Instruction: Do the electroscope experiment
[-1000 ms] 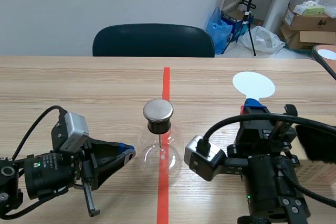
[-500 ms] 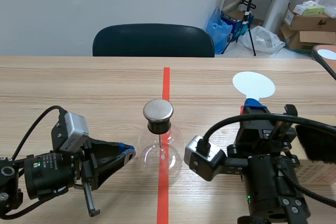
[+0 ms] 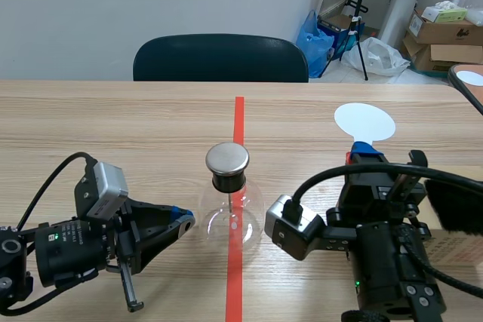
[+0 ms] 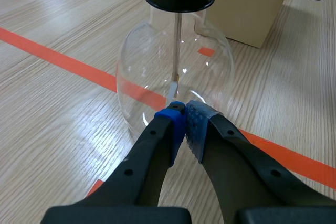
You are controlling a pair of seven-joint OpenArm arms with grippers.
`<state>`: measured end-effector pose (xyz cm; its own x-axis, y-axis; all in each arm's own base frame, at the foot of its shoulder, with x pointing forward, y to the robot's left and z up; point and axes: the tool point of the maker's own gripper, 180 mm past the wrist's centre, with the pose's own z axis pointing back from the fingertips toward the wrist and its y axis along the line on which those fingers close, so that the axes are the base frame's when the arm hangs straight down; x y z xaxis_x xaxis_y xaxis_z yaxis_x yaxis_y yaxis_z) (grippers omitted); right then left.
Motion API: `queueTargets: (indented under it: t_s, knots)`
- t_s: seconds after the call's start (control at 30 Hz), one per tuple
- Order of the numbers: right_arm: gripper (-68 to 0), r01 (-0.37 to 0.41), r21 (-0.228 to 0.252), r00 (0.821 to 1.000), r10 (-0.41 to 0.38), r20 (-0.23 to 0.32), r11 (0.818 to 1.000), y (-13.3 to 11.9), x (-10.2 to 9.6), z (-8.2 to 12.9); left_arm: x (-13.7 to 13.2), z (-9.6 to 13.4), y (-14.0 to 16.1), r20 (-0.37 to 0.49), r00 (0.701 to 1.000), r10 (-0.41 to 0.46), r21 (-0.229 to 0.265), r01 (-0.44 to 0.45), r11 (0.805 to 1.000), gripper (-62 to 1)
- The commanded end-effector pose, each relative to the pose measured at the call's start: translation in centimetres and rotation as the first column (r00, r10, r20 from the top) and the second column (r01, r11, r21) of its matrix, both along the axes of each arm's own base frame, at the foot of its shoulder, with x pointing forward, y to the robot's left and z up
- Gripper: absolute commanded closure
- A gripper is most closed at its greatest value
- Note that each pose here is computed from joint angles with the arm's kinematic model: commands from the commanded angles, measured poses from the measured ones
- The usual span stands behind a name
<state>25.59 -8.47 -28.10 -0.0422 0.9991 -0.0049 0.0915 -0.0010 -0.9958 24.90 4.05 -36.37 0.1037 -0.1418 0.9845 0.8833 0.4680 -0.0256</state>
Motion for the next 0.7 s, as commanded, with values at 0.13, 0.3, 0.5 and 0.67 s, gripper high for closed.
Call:
queueTargets:
  t_s: [0.13,0.3,0.5,0.67]
  knots:
    - [-1.8,-0.006,0.009,0.999,0.005,0.040,1.000,0.08,0.34,1.23,0.40,0.86,-0.19,0.022,1.000,0.005,-0.023,-0.005,1.000,-3.4]
    - [-1.8,-0.006,0.009,0.999,0.005,0.040,1.000,0.08,0.34,1.23,0.41,0.85,-0.17,0.022,1.000,0.006,-0.023,-0.005,1.000,-3.4]
    - [-1.8,-0.006,0.009,0.999,0.005,0.040,1.000,0.08,0.34,1.23,0.41,0.84,-0.16,0.023,1.000,0.006,-0.022,-0.006,1.000,-3.4]
    - [-1.8,-0.012,0.008,0.999,0.012,0.040,1.000,0.20,0.34,1.23,0.40,0.84,-0.16,0.023,1.000,0.006,-0.022,-0.006,1.000,-3.4]
